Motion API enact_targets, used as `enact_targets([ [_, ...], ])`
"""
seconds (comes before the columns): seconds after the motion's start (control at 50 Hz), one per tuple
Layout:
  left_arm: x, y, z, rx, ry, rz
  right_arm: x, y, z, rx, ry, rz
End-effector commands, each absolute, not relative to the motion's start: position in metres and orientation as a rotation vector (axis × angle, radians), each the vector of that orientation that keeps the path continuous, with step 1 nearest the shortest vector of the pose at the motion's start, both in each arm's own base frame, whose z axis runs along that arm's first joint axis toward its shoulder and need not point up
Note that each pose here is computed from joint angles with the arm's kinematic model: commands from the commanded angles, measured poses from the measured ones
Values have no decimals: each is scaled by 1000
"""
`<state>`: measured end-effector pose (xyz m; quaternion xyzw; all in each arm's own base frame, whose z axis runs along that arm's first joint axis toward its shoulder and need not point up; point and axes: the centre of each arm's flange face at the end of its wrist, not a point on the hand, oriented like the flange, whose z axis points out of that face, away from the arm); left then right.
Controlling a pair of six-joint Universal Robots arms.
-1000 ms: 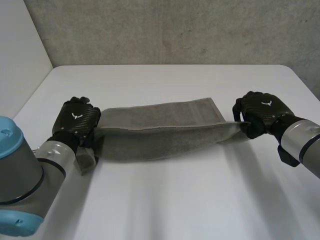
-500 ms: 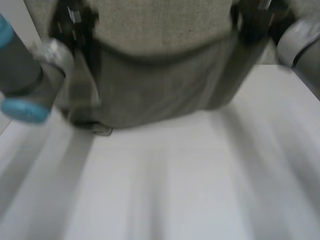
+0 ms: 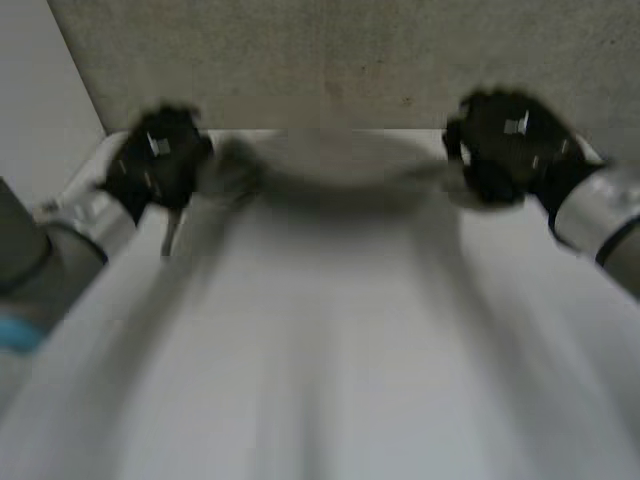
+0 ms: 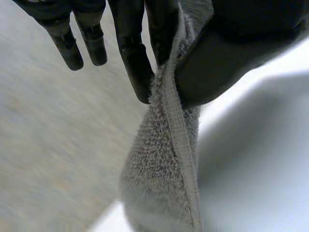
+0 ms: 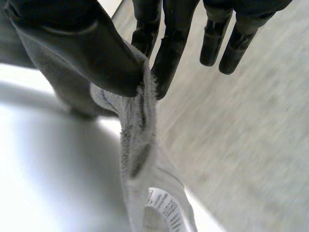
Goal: Fold the towel.
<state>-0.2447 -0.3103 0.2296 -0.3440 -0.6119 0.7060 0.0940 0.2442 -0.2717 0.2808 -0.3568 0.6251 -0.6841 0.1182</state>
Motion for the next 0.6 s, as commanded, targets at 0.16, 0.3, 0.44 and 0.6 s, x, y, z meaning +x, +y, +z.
enact_targets([
  [0.16, -240, -276, 144, -1258, -1863, 2068, 207, -254, 203, -1074, 2073, -1730],
  [0.3, -234, -289, 135, -1206, -1962, 2116, 198, -260, 204, -1019, 2098, -1725],
  [0.44, -229, -296, 135, -1142, -2038, 2192, 198, -259, 208, -938, 2095, -1710],
  [0.6, -229, -308, 132, -1098, -2053, 2266, 187, -266, 209, -868, 2147, -1731],
])
